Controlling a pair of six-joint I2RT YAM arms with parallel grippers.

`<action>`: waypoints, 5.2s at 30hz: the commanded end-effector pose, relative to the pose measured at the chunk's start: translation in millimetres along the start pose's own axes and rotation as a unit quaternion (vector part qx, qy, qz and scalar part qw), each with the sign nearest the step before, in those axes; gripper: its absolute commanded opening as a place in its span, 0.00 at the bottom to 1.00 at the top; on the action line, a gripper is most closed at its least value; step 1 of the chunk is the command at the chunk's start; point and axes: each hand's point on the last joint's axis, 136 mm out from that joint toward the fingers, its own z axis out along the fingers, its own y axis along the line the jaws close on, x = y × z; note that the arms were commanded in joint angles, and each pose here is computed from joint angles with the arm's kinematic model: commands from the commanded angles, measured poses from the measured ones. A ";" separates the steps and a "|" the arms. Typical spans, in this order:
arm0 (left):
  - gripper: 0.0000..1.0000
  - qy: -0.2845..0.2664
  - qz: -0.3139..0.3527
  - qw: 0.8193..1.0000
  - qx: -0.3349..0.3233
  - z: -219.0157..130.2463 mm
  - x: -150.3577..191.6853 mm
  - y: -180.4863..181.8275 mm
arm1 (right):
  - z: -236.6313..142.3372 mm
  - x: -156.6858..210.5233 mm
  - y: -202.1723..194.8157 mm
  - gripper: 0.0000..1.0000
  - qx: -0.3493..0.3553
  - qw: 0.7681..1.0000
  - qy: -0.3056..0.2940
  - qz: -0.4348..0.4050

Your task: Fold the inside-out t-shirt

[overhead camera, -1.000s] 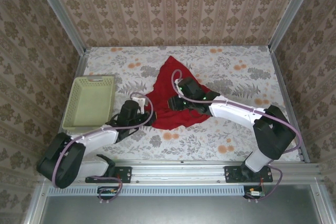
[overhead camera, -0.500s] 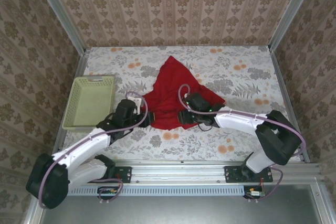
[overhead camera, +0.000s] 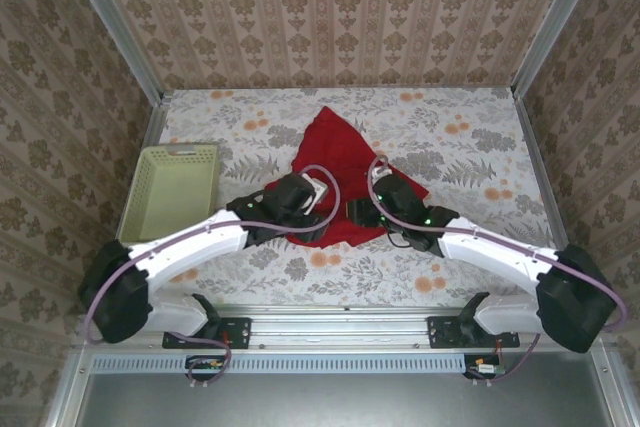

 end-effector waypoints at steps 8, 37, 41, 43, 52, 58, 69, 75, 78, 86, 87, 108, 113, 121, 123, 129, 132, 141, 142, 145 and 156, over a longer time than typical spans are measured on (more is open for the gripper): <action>0.49 0.071 0.050 0.995 -0.058 27.9 -6.0 8.8 | -29.9 1.6 -42.1 0.54 0.039 0.997 -0.043 0.056; 0.09 0.055 0.011 0.993 -0.101 50.4 -28.0 30.6 | -21.0 12.4 -41.2 0.55 0.029 0.998 -0.018 0.057; 0.08 0.045 -0.002 0.995 -0.087 48.2 -29.7 29.9 | -18.6 14.2 -40.8 0.55 0.029 0.998 -0.013 0.058; 0.08 0.042 -0.010 0.996 -0.079 48.2 -29.8 30.2 | -17.5 14.5 -40.8 0.55 0.030 0.998 -0.010 0.058; 0.00 -0.006 -0.031 0.998 -0.045 25.8 -36.9 26.3 | -8.7 14.8 -40.7 0.55 0.043 0.998 0.013 0.048; 0.00 -0.103 -0.081 0.991 0.025 -24.2 -45.3 23.0 | 1.3 9.7 -27.4 0.56 0.027 0.999 0.032 0.027; 0.00 -0.182 -0.211 0.958 0.071 -53.3 -24.9 74.0 | 26.6 2.8 14.6 0.60 -0.004 0.997 0.066 -0.034; 0.01 -0.135 -0.279 0.950 0.033 -32.3 -2.6 112.4 | 47.7 -2.7 21.9 0.60 0.025 0.994 0.087 -0.056; 0.08 -0.062 -0.315 0.947 -0.012 -12.6 18.9 133.5 | 52.5 -6.2 18.2 0.60 0.048 0.993 0.091 -0.055; 0.42 -0.034 -0.347 0.931 -0.111 -47.8 35.0 141.5 | 39.7 -9.6 17.0 0.60 0.041 0.994 0.075 -0.064; 0.44 -0.042 -0.355 0.926 -0.122 -56.7 35.4 141.6 | 38.0 -8.7 14.8 0.60 0.044 0.994 0.074 -0.064; 0.50 -0.063 -0.462 0.884 0.018 7.0 4.6 75.5 | 1.8 -5.4 -11.6 0.62 0.060 0.996 0.030 -0.051; 0.50 -0.051 -0.470 0.881 0.013 14.8 5.5 76.0 | -1.6 -5.2 -15.2 0.62 0.062 0.997 0.027 -0.047; 0.61 -0.028 -0.476 0.879 0.015 29.1 10.8 72.5 | -0.9 -6.4 -14.3 0.62 0.060 0.997 0.026 -0.042; 0.61 -0.028 -0.479 0.877 0.016 30.9 11.0 72.3 | -0.7 -5.9 -14.5 0.62 0.060 0.997 0.026 -0.042; 0.50 -0.049 -0.474 0.878 0.035 36.5 -2.7 70.7 | 0.9 -1.6 -16.1 0.62 0.060 0.997 0.032 -0.040; 0.42 -0.053 -0.472 0.879 0.044 41.8 -9.9 69.6 | 0.6 -0.6 -16.9 0.62 0.062 0.997 0.032 -0.039; 0.11 -0.065 -0.450 0.890 0.031 30.8 -21.8 73.7 | -0.1 -6.6 -25.9 0.62 0.074 0.996 0.031 -0.026; 0.08 -0.067 -0.446 0.892 0.029 27.3 -22.2 74.1 | 0.1 -8.3 -27.0 0.62 0.075 0.996 0.031 -0.024; 0.01 -0.077 -0.431 0.899 0.027 13.5 -26.8 73.5 | 2.3 -12.3 -35.9 0.62 0.089 0.995 0.038 -0.009; 0.00 -0.102 -0.373 0.922 0.035 -49.6 -13.6 65.4 | 33.0 -37.4 -52.3 0.62 0.078 0.993 0.079 0.045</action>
